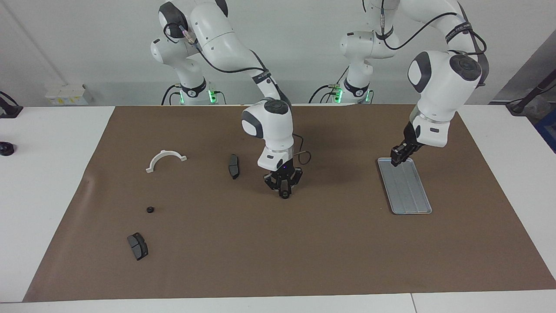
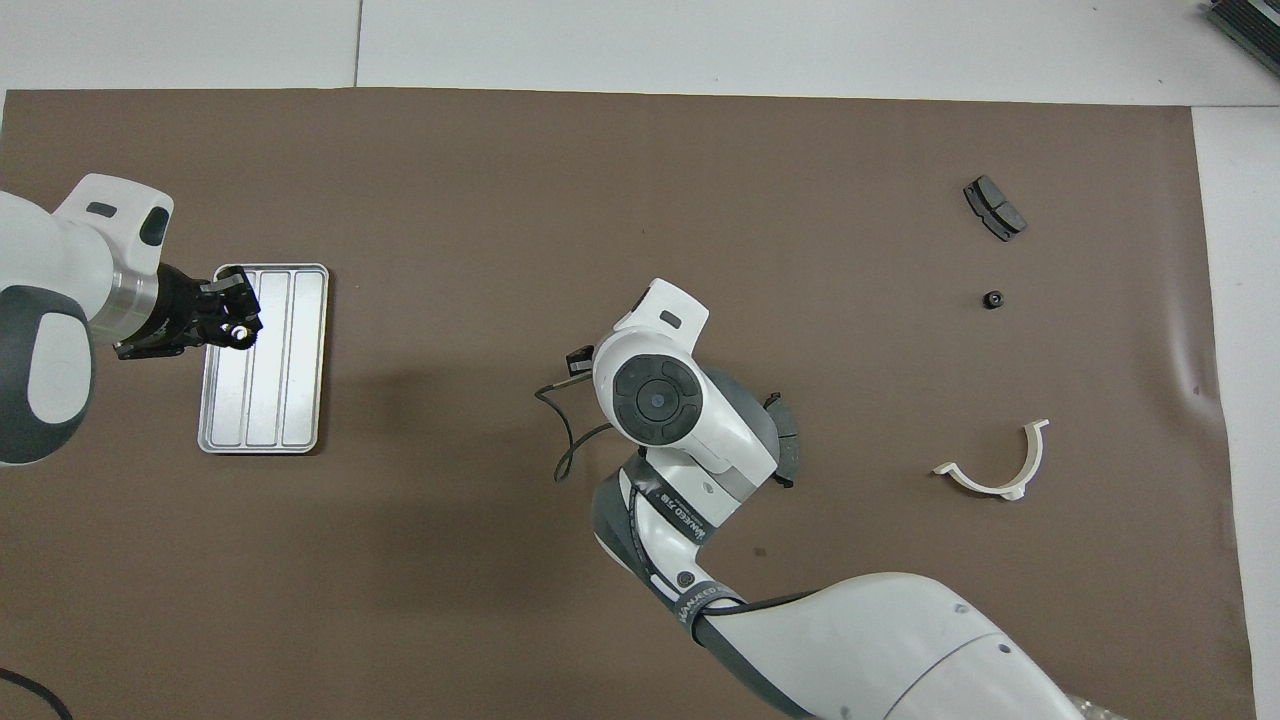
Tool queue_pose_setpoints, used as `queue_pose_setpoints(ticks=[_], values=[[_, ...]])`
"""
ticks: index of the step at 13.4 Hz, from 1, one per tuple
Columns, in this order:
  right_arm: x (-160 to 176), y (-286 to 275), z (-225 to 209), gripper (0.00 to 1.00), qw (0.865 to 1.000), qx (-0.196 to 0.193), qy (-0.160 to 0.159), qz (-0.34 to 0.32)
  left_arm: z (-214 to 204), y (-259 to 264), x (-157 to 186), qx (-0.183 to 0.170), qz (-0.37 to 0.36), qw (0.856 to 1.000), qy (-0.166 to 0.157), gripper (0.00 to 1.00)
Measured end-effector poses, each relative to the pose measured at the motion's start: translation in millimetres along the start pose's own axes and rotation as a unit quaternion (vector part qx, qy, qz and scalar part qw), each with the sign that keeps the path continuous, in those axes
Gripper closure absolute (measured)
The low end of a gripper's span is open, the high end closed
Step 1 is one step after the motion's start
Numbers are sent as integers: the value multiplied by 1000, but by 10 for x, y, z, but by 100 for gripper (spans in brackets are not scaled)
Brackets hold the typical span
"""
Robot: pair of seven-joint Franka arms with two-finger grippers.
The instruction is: Place bearing gear from tray to pile
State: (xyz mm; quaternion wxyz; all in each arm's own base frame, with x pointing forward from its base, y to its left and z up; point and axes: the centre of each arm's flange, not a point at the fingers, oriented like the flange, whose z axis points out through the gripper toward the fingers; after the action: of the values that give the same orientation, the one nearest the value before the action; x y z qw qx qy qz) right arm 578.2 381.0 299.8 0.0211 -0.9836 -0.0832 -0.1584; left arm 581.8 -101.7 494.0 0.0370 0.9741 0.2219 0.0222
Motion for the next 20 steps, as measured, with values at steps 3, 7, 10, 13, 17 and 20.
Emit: queue_pose_setpoints(ticks=[3,7,10,13,17,20], values=[[297,596,-9,66,999,-19,0,40,123,693,-431,-32,-21,999,20,65],[564,1927,119,66,996,-50,-7,66,565,1499,-1202,-89,-47,994,43,65],[595,2775,189,66,994,-69,-14,88,932,1927,-1535,-129,-103,985,44,65],[597,3205,198,66,992,-78,-16,100,1522,2319,-1720,-160,-179,970,40,65],[588,3434,186,66,991,-82,-17,101,1951,2428,-1832,-163,-202,965,35,47],[592,3387,189,58,992,-80,-17,98,1991,2412,-1813,-164,-214,962,36,18]])
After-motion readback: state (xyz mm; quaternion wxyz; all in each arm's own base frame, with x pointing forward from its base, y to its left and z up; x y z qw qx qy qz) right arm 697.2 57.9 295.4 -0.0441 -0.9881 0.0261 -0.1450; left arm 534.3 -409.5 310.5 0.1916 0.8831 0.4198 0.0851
